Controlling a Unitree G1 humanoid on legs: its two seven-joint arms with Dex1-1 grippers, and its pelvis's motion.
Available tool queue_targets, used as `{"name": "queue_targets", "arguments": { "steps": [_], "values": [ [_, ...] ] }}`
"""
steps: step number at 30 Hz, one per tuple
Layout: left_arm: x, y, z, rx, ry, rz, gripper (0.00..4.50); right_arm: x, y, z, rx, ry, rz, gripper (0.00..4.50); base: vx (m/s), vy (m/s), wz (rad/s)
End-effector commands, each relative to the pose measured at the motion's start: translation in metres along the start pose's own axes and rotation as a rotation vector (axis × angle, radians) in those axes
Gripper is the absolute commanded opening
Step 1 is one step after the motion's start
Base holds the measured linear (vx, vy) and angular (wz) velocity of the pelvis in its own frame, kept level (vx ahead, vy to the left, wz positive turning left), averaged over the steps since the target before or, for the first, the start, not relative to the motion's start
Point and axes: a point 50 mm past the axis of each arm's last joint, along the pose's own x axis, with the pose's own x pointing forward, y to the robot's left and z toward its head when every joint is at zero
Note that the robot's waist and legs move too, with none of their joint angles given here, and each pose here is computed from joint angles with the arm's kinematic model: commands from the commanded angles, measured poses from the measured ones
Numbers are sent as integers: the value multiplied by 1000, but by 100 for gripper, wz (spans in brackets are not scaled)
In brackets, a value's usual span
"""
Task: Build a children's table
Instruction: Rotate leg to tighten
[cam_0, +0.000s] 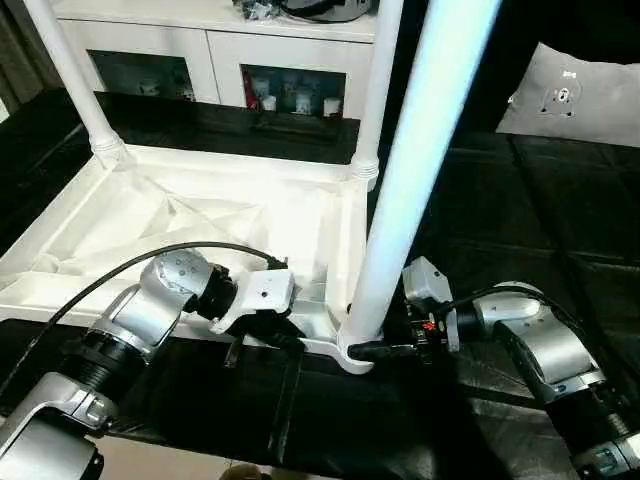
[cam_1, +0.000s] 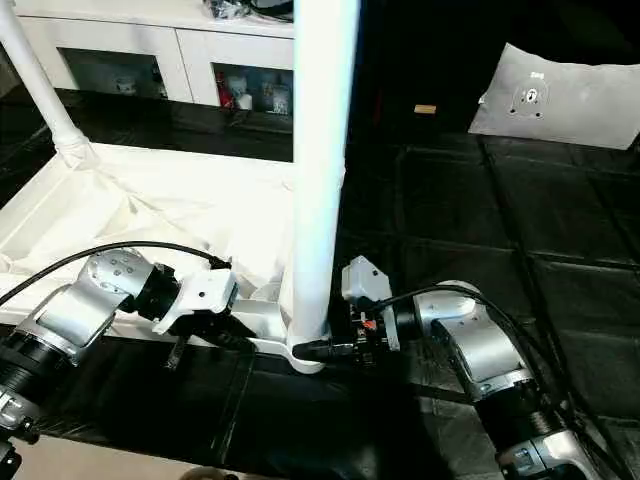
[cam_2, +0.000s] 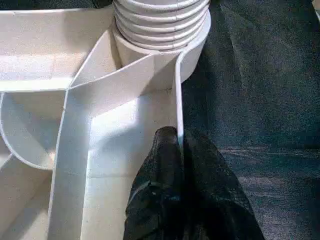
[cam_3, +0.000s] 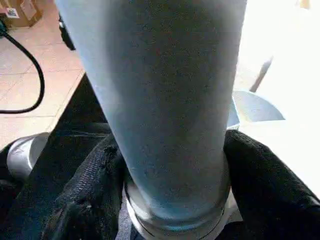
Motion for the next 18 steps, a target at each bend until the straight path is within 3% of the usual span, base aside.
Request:
{"name": "queue_targets", "arguments": {
  "steps": [1,9,12,14,18],
  "values": [
    [2,-2,6,37,-1,-58,0,1,1,1,8,6,13,268,0,0,0],
    [13,5,9,-107,-100,184,0,12,8,-4,139,-99,-113,262,0,0,0],
    [27,8,16,-230,-174,370,0,33,15,-12,197,-145,-257,261,0,0,0],
    [30,9,18,-248,-177,405,0,38,16,-13,211,-146,-291,261,0,0,0],
    [41,18,29,-327,-201,561,0,58,9,-12,275,-168,-457,261,0,0,0]
  ]
}}
